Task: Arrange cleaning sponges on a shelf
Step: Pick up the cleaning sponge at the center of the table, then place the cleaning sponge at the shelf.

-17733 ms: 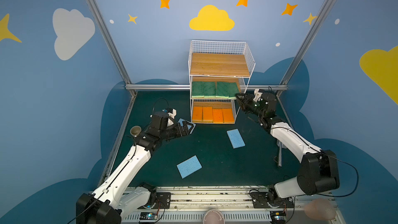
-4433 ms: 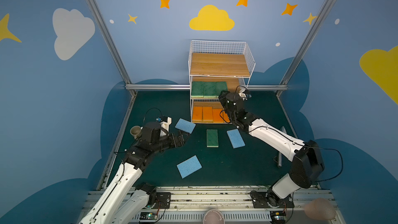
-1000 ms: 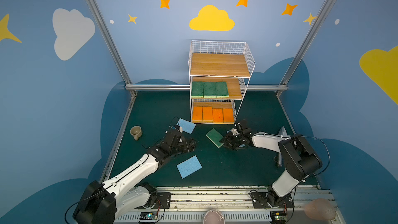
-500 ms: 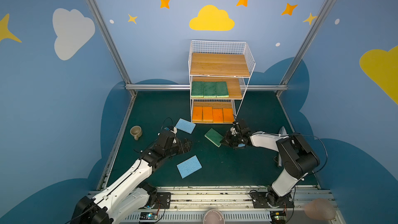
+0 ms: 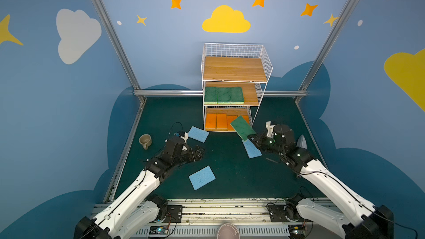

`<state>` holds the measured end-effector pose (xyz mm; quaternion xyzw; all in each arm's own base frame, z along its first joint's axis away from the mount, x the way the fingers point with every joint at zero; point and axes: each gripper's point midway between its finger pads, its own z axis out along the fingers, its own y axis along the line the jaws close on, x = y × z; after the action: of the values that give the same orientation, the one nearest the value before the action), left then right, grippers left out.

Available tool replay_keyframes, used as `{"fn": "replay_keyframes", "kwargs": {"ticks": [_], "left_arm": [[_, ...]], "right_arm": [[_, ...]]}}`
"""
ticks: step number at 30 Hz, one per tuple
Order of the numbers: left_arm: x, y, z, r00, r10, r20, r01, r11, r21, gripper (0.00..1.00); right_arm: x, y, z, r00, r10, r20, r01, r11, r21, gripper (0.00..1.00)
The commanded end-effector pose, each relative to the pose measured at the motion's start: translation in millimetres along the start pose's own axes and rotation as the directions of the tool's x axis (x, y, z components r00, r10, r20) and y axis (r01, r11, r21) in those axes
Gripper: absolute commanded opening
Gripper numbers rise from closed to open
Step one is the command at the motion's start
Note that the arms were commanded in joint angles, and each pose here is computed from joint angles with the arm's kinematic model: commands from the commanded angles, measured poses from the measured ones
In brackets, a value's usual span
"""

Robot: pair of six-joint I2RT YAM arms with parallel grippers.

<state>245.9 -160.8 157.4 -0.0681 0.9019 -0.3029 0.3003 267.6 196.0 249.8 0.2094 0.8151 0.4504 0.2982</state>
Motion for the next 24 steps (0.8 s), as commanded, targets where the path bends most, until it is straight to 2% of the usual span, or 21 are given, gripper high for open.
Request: {"fn": "replay_keyframes", "kwargs": {"ticks": [1, 5, 8, 17, 24], "left_arm": [[-3.4, -6.7, -5.9, 1.0, 0.02, -0.001, -0.02, 1.0, 0.023, 0.95], [-3.9, -9.6, -6.5, 1.0, 0.022, -0.005, -0.021, 0.999, 0.038, 0.95], [-4.3, -9.9, -8.8, 1.0, 0.027, -0.003, -0.027, 0.999, 0.04, 0.95], [0.0, -8.2, -14.0, 1.0, 0.027, -0.011, -0.027, 0.999, 0.043, 0.95], [6.0, -7.6, -13.6, 0.999, 0.019, -0.035, -0.017, 0.999, 0.052, 0.95]], "right_arm": [[-14.7, -9.4, -17.0, 0.994, 0.022, 0.106, -0.028, 0.998, 0.051, 0.0], [-39.1, 1.4, -25.2, 0.966, 0.085, 0.245, -0.082, 0.996, -0.021, 0.0], [-54.5, 14.1, -25.4, 0.946, 0.109, 0.304, -0.095, 0.994, -0.061, 0.0], [-87.6, 50.4, 2.8, 0.914, 0.206, 0.349, -0.157, 0.974, -0.163, 0.0], [-109.3, 66.1, 21.9, 0.899, 0.236, 0.368, -0.177, 0.966, -0.186, 0.0]]}}
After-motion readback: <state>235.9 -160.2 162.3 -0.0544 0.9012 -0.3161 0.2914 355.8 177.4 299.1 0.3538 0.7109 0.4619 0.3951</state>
